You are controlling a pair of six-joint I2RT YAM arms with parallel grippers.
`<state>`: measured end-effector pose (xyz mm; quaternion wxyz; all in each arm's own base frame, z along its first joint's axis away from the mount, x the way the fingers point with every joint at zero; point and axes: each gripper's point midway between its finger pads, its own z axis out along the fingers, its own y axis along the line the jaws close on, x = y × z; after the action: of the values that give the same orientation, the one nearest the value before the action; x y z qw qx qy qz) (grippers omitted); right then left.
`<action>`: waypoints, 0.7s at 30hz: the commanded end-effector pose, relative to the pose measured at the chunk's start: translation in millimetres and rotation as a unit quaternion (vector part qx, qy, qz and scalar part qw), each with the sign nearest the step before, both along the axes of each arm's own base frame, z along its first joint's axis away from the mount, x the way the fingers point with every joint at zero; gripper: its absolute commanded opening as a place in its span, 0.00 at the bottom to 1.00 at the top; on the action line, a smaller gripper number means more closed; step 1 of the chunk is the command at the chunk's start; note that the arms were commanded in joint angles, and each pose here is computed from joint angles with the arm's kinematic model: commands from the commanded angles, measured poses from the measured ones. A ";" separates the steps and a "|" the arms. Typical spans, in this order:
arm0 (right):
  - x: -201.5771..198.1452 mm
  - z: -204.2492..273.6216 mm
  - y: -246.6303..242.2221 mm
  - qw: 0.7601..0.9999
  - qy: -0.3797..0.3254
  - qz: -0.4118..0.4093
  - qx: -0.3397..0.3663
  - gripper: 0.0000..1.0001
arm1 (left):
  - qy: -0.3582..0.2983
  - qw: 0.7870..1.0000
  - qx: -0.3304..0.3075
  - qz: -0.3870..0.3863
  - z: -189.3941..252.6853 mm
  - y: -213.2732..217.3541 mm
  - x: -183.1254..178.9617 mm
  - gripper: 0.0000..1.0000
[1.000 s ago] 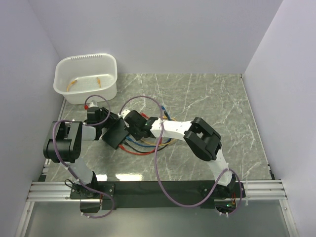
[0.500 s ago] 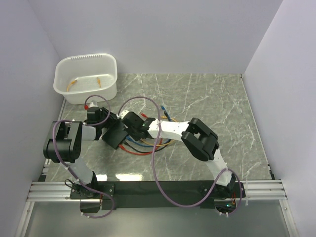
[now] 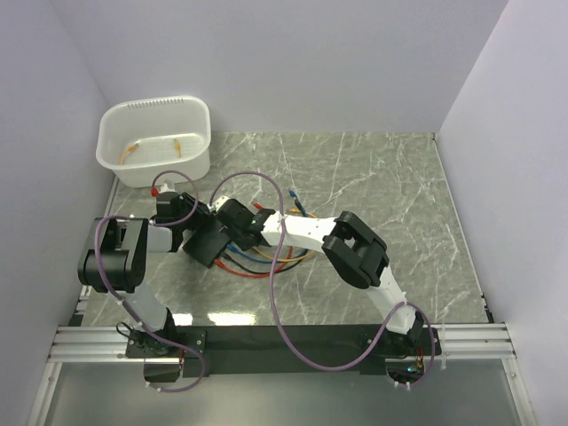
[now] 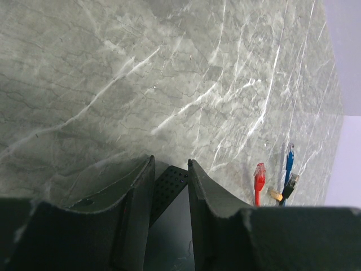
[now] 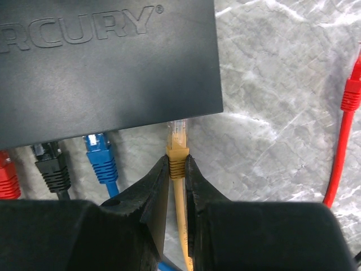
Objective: Insert the plug into the switch port
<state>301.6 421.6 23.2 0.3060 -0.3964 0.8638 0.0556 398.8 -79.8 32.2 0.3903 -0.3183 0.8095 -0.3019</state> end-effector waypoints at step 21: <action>6.2 37.3 54.4 0.997 -0.037 0.031 0.060 0.00 | -0.003 0.999 -0.015 -0.029 1.6 -13.3 -4.0 0.36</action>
<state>297.3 431.4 30.7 0.2972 -0.4117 0.8602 0.0471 400.5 -79.1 33.9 0.3946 -0.3178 0.8070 -0.3033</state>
